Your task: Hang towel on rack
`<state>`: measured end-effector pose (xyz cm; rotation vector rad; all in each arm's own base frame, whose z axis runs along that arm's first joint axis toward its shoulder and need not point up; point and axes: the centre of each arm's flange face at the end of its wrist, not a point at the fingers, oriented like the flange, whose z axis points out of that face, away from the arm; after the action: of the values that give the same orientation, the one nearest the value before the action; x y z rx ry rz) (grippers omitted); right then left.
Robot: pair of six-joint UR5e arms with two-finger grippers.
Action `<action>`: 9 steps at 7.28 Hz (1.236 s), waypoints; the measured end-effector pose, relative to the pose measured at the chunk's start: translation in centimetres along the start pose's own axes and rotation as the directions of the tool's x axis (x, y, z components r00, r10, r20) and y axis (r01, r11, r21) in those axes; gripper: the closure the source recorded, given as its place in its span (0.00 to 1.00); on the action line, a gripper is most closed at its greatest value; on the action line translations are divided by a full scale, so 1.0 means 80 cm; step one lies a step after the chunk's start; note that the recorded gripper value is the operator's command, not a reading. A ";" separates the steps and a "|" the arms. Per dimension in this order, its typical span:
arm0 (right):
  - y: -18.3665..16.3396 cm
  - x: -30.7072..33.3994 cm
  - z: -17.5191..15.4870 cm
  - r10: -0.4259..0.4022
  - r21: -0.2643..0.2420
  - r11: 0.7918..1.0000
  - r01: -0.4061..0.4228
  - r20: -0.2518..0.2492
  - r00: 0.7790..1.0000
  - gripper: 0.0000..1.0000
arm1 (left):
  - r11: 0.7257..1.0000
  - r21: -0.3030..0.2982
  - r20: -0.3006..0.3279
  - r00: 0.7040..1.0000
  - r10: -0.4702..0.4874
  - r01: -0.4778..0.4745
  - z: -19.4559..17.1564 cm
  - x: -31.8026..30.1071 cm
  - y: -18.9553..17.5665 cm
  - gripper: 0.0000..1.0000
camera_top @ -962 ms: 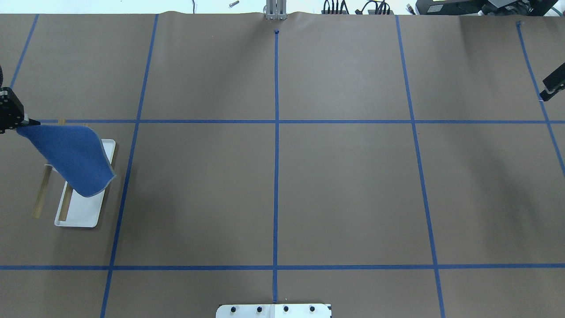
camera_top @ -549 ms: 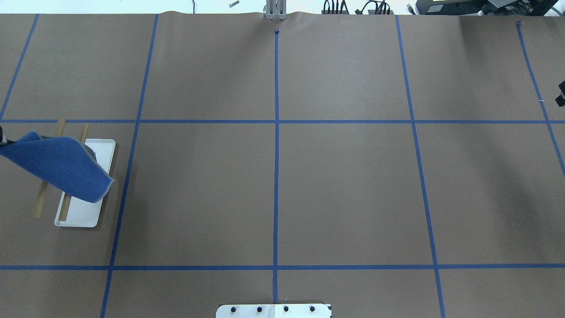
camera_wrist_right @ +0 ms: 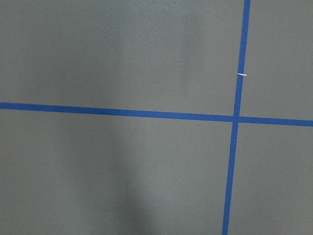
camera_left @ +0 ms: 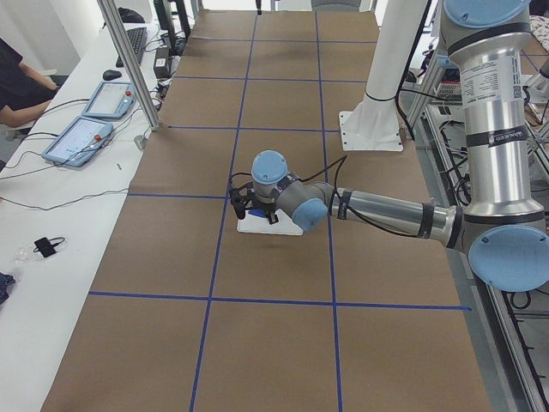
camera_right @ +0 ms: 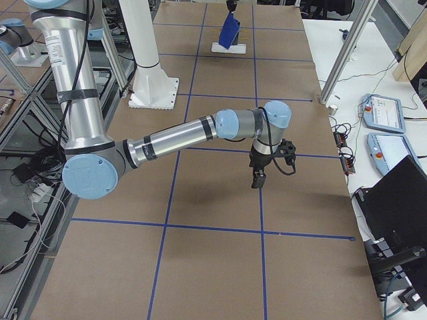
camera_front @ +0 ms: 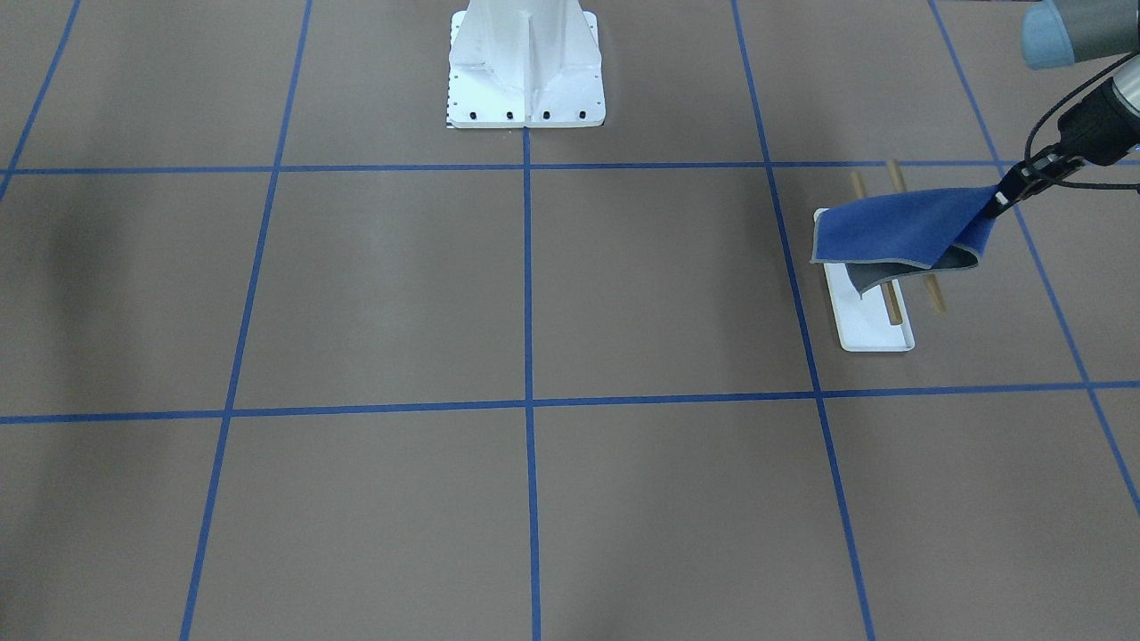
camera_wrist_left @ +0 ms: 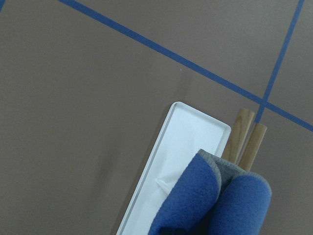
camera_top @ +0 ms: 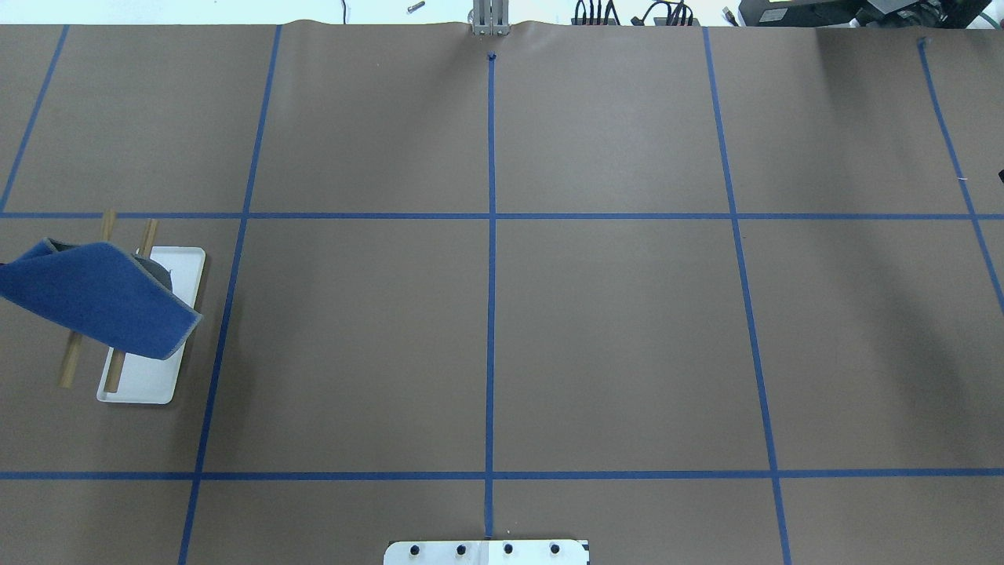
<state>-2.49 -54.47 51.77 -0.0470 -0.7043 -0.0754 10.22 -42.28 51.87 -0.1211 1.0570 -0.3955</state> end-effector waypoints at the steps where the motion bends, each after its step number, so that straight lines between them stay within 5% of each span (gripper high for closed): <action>1: 0.000 0.002 0.001 0.001 -0.001 1.000 -0.001 -0.001 1.000 0.00 | 1.000 0.020 0.019 1.000 0.009 -0.009 0.004 -0.008 -0.005 0.06; 6: 0.004 0.016 -0.007 0.014 0.009 1.000 -0.014 0.003 1.000 0.00 | 0.982 0.121 0.140 0.982 0.129 -0.146 0.020 -0.047 -0.033 0.02; 9: 0.022 0.045 0.009 0.052 -0.015 0.999 -0.052 -0.001 0.999 0.00 | 0.940 0.149 0.229 0.936 0.269 -0.307 -0.007 -0.066 -0.061 0.02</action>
<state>-0.08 -52.86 54.58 -0.0794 -0.7014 -0.0306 6.19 -44.76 57.34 0.1549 0.8138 -0.2049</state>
